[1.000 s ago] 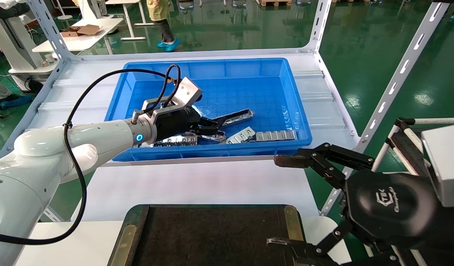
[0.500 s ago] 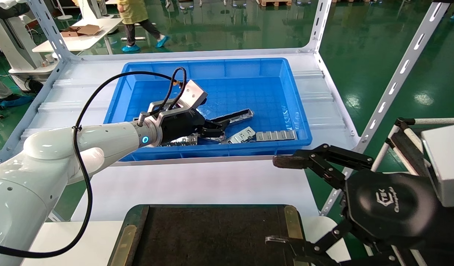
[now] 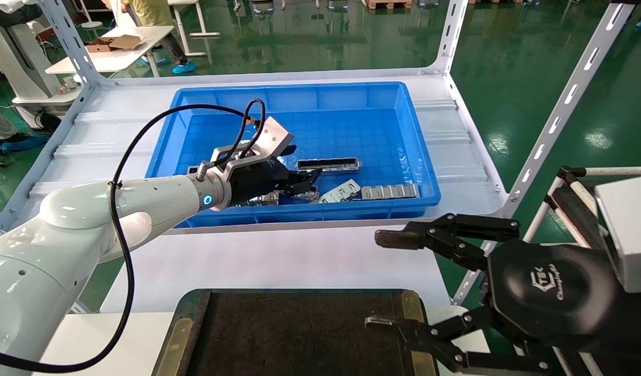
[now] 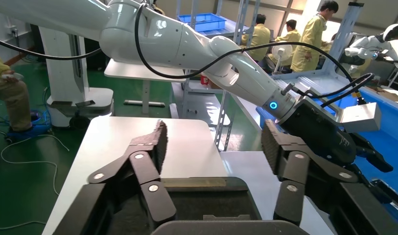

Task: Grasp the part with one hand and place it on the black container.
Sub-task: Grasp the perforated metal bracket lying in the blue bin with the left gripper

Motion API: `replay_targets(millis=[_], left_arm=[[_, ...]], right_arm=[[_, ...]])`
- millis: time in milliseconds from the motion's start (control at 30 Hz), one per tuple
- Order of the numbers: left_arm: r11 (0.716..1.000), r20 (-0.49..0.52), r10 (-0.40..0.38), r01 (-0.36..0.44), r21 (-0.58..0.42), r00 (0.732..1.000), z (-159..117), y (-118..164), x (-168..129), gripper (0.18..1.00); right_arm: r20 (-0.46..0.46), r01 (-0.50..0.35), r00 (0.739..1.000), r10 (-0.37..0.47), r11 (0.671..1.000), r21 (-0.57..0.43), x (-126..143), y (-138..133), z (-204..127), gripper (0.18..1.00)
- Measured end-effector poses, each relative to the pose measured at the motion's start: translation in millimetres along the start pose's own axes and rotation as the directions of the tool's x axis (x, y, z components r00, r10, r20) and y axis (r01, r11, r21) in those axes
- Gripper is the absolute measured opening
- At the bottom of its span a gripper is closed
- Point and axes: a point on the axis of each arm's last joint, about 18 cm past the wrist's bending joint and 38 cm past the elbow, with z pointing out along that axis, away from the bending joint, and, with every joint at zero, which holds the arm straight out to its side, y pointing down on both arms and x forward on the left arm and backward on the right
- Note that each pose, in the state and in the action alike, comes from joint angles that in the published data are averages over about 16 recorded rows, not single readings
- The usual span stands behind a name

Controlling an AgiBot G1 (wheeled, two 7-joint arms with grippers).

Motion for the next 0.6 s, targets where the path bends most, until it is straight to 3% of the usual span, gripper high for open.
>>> replay_targets(millis=[600], left_arm=[[1.0, 0.014, -0.006, 0.006, -0.014, 1.0, 1.1, 2.0, -1.2, 0.409]], right_arm=[[0.0, 0.0, 1.0, 0.0, 1.0, 0.0, 0.0, 0.0, 0.0, 0.392]])
